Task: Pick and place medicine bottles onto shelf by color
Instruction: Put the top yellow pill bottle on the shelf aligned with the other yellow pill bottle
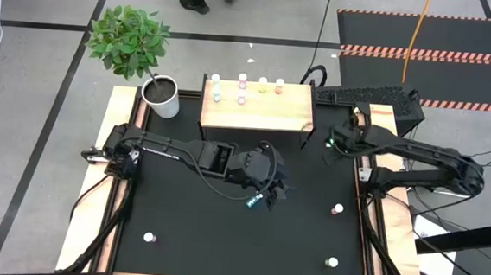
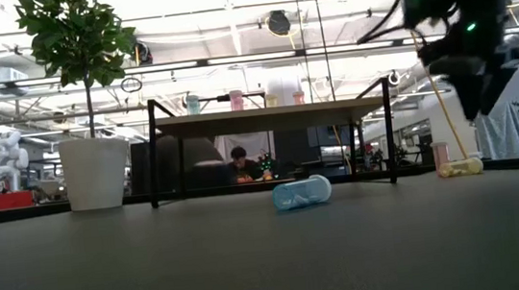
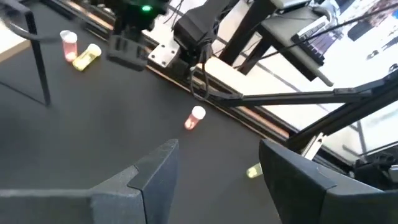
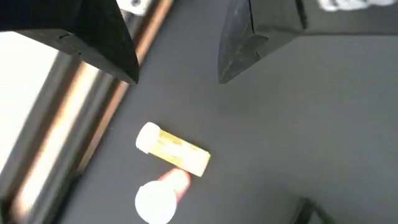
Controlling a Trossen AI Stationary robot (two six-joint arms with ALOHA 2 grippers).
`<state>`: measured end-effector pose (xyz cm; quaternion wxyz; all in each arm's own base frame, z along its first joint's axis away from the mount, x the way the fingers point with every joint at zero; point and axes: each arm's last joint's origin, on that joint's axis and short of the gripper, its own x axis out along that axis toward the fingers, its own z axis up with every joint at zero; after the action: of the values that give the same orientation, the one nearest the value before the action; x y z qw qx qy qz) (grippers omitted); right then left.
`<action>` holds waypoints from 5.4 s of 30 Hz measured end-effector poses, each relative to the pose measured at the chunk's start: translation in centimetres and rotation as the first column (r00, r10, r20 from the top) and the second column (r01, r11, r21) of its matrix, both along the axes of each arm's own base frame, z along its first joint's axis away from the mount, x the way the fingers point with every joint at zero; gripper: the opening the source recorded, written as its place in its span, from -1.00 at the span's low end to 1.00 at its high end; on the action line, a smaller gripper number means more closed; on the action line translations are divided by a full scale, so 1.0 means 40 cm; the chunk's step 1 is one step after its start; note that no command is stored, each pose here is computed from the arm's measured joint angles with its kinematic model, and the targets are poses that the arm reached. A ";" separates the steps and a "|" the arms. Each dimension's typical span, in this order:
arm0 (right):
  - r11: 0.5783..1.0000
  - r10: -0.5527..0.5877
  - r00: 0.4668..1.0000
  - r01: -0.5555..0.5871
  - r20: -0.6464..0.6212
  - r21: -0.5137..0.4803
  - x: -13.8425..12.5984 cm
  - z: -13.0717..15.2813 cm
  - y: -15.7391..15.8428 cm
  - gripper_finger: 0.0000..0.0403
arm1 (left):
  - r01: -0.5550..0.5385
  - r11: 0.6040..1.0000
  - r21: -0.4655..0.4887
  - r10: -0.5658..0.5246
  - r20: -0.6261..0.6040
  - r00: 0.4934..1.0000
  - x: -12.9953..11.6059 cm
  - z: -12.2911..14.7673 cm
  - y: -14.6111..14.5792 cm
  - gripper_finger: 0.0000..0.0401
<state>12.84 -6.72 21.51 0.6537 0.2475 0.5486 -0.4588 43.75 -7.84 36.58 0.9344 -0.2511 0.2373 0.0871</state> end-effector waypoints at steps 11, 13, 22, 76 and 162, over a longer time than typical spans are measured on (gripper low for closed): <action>0.943 0.330 0.937 -0.322 -0.111 0.087 0.019 -0.033 -0.065 0.05 | 0.071 0.992 0.108 -0.047 -0.214 0.976 -0.031 -0.041 0.000 0.11; 0.915 0.401 0.907 -0.391 -0.128 0.097 0.020 -0.033 -0.065 0.05 | 0.104 0.984 0.145 -0.066 -0.247 0.967 -0.035 -0.046 0.003 0.11; 0.896 0.443 0.887 -0.436 -0.127 0.084 0.010 -0.021 -0.059 0.05 | 0.185 0.949 0.256 -0.064 -0.419 0.906 -0.096 -0.024 0.097 0.11; -0.132 -0.858 -0.388 0.801 0.338 0.584 -0.106 -0.198 -0.090 0.05 | 0.253 0.845 0.471 0.005 -0.481 0.877 -0.254 0.096 0.449 0.11; 0.414 0.854 0.471 -0.357 0.222 -0.837 0.126 0.230 0.105 -0.48 | -0.080 0.881 0.466 -0.017 0.200 0.980 0.012 0.094 0.261 0.24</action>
<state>17.87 -2.54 30.73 0.9596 -0.1150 0.1321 -0.2203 44.23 2.59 40.36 0.9846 -0.0276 0.1108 0.1322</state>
